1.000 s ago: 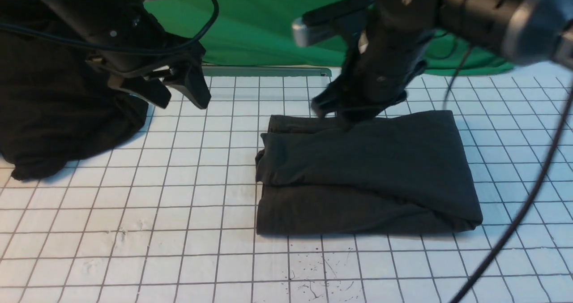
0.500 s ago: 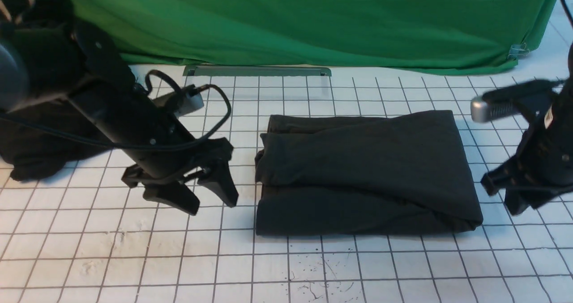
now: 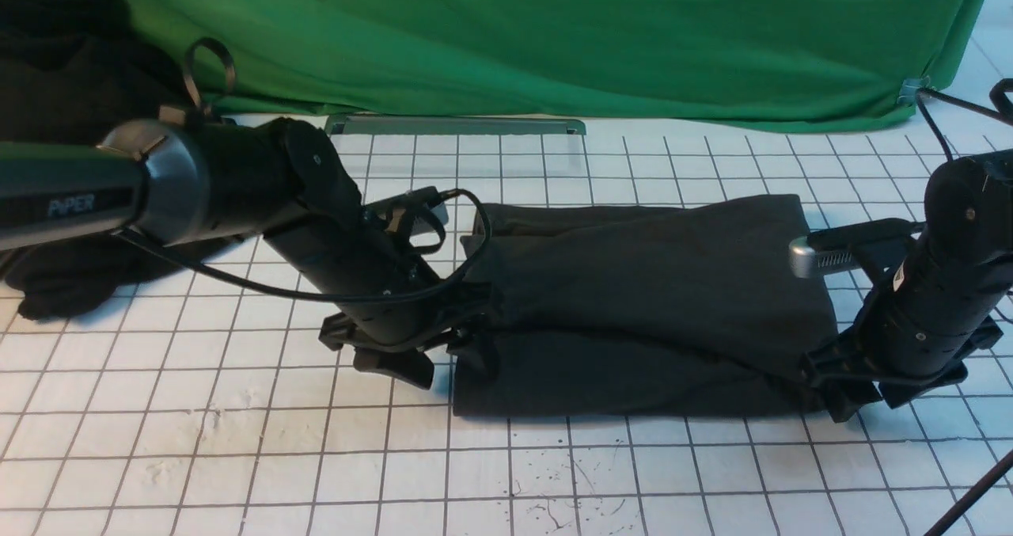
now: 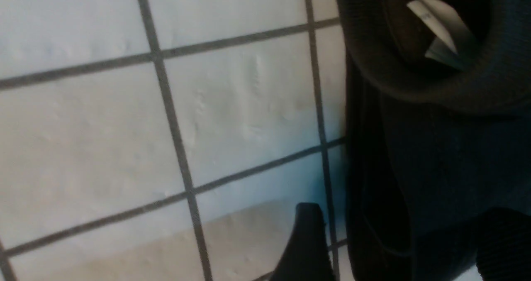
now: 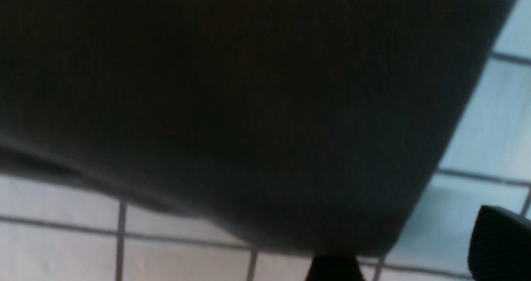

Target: Fold a long-sleeved shirt over a white checkered tablecloth.

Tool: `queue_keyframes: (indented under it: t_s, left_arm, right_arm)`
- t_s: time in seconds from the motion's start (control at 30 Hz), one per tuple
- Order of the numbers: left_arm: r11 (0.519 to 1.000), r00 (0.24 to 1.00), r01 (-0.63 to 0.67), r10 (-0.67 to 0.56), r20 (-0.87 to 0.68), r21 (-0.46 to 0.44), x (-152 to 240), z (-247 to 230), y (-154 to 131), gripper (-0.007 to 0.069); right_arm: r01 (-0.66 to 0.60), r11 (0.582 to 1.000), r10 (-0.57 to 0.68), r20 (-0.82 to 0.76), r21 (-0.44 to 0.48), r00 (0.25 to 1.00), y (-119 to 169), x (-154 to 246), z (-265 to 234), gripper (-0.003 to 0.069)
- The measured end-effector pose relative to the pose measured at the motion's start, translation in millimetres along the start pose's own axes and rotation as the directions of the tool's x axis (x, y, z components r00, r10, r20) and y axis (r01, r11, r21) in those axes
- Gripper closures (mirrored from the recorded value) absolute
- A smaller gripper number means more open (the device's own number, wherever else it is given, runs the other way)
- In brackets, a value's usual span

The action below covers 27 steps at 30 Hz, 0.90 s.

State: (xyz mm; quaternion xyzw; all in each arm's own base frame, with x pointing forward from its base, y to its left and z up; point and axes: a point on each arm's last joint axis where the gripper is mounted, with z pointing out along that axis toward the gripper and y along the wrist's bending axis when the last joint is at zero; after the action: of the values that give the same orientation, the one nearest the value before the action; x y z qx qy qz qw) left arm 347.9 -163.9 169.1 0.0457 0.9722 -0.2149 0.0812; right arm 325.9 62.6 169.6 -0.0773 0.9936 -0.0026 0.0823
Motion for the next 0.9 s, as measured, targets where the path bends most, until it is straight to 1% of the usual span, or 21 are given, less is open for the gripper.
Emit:
queue_keyframes:
  t_s: [0.07, 0.2, 0.23, 0.3, 0.33, 0.37, 0.4, 0.43, 0.47, 0.5, 0.53, 0.63, 0.7, 0.73, 0.8, 0.9]
  left_arm:
    - [1.000, 1.000, 0.013, -0.013, -0.009, 0.003, 0, 5, 1, 0.0130]
    - [0.999, 0.999, 0.033, -0.032, -0.020, 0.012, 0, 11, 3, 0.0214]
    - [0.999, 0.999, 0.035, -0.035, -0.023, 0.014, 0, 13, 3, 0.0251]
    - [0.999, 0.999, 0.038, -0.037, -0.027, 0.022, -1, 15, 3, 0.0331]
    - [0.999, 0.999, 0.041, -0.041, -0.028, 0.025, -1, 17, 3, 0.0383]
    - [0.999, 0.998, 0.046, -0.045, -0.032, 0.029, -1, 18, 3, 0.0439]
    - [0.998, 0.998, 0.046, -0.045, -0.032, 0.031, -1, 18, 3, 0.0484]
    - [0.999, 0.999, 0.037, -0.036, -0.034, 0.030, 0, 18, 3, 0.0555]
    - [0.999, 0.999, 0.037, -0.036, -0.034, 0.030, 0, 18, 3, 0.0555]
    - [0.999, 0.999, 0.030, -0.029, -0.033, 0.033, 0, 16, 2, 0.0595]
    - [0.999, 0.999, 0.024, -0.023, -0.031, 0.037, 1, 12, 1, 0.0615]
    - [0.999, 1.000, 0.001, 0.000, -0.020, 0.047, 2, -3, -5, 0.0621]
    - [0.998, 0.999, -0.039, 0.040, -0.013, 0.054, 5, -23, -12, 0.0621]
    - [0.998, 0.999, -0.038, 0.039, -0.013, 0.054, 5, -23, -12, 0.0621]
    - [0.997, 0.999, -0.050, 0.051, -0.015, 0.057, 13, -35, -15, 0.0621]
    - [0.998, 0.997, -0.031, 0.035, -0.068, 0.048, 33, -34, -9, 0.0621]
  right_arm:
    - [-0.004, 1.000, 0.004, 0.021, -0.007, 1.000, 1, -3, 3, 0.0267]
    - [-0.014, 1.000, 0.015, 0.041, -0.020, 0.999, 2, -6, 9, 0.0349]
    - [-0.013, 1.000, 0.014, 0.041, -0.020, 0.999, 2, -6, 9, 0.0373]
    - [-0.018, 0.999, 0.019, 0.045, -0.027, 0.999, 3, -6, 9, 0.0452]
    - [-0.014, 1.000, 0.015, 0.047, -0.027, 0.999, 3, -7, 10, 0.0491]
    - [-0.006, 1.000, 0.008, 0.048, -0.027, 0.999, 3, -7, 10, 0.0557]
    - [0.001, 1.000, 0.000, 0.049, -0.026, 0.999, 3, -7, 10, 0.0592]
    - [0.007, 1.000, -0.006, 0.043, -0.026, 0.999, 3, -6, 10, 0.0627]
    - [0.008, 1.000, -0.007, 0.042, -0.026, 0.999, 3, -6, 10, 0.0627]
    - [0.012, 1.000, -0.011, 0.031, -0.025, 0.999, 3, -5, 9, 0.0639]
    - [0.016, 1.000, -0.015, 0.019, -0.025, 1.000, 3, -3, 7, 0.0643]
    - [0.019, 1.000, -0.019, -0.001, -0.025, 1.000, 2, 0, 1, 0.0645]
    - [0.022, 0.999, -0.023, -0.024, -0.024, 0.999, 2, 6, -15, 0.0645]
    - [0.023, 0.999, -0.024, -0.031, -0.024, 0.999, 2, 7, -16, 0.0645]
    - [0.021, 0.999, -0.022, -0.060, -0.030, 0.998, 1, 16, -33, 0.0645]
    - [0.012, 0.999, -0.015, -0.093, -0.036, 0.996, 1, 31, -45, 0.0645]
